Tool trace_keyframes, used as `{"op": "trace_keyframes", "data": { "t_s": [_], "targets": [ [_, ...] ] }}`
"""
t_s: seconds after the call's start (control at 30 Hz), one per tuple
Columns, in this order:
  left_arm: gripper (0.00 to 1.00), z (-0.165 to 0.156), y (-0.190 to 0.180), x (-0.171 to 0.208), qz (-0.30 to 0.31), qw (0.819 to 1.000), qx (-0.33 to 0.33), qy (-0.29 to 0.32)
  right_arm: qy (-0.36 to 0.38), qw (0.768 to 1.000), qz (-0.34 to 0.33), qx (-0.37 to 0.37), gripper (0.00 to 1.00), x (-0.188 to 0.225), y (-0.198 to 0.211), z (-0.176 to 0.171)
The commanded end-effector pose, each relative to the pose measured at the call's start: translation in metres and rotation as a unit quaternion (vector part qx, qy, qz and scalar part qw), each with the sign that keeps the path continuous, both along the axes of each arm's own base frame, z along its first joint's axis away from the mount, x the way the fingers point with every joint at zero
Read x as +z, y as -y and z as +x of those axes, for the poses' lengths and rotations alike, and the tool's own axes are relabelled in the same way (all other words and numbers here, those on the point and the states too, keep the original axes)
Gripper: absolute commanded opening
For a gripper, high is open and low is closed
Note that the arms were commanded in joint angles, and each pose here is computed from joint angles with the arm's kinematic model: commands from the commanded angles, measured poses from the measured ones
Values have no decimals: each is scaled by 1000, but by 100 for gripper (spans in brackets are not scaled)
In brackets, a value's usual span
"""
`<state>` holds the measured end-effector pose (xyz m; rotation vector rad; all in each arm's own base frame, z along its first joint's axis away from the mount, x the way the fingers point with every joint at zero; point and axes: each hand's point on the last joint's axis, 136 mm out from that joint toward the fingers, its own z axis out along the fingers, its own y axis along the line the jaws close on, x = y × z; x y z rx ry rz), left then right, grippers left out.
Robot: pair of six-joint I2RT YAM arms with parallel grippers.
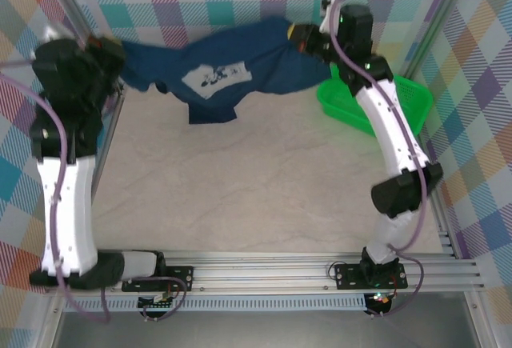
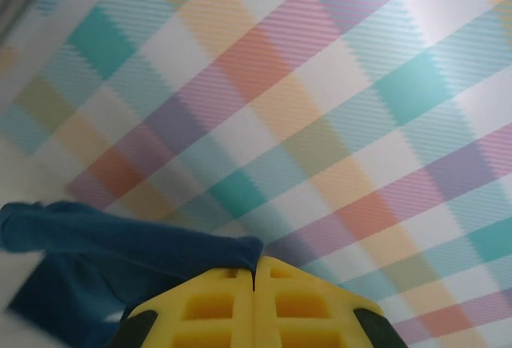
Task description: Fold and stack the t-shirts
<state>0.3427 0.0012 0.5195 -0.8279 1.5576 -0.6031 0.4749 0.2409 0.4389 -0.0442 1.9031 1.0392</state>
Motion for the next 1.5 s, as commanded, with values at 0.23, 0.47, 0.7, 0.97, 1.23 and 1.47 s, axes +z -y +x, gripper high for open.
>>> {"op": "trace_keyframes", "data": {
  "t_s": [0.23,0.47,0.7,0.97,1.23,1.47],
  "targets": [
    [0,-122,31,-378,-107,913,-29,-394,-379,923,-54,-32,52,-348,33,-192],
    [0,-172,30,-433,-126,884,-16,-450,-412,898,-83,-131,58,-344,80,-225],
    [0,-173,11,-408,-75,896,12,-437,-476,849,-42,-223,54,-349,85,-210],
    [0,-158,13,-402,-72,900,4,-429,-514,821,-66,-239,38,-362,70,-165],
    [0,-148,17,-397,-64,902,-12,-427,-541,799,-35,-262,30,-398,87,-180],
    [0,-144,19,-397,-57,899,-19,-433,-549,795,-32,-254,30,-410,85,-168]
  ]
}}
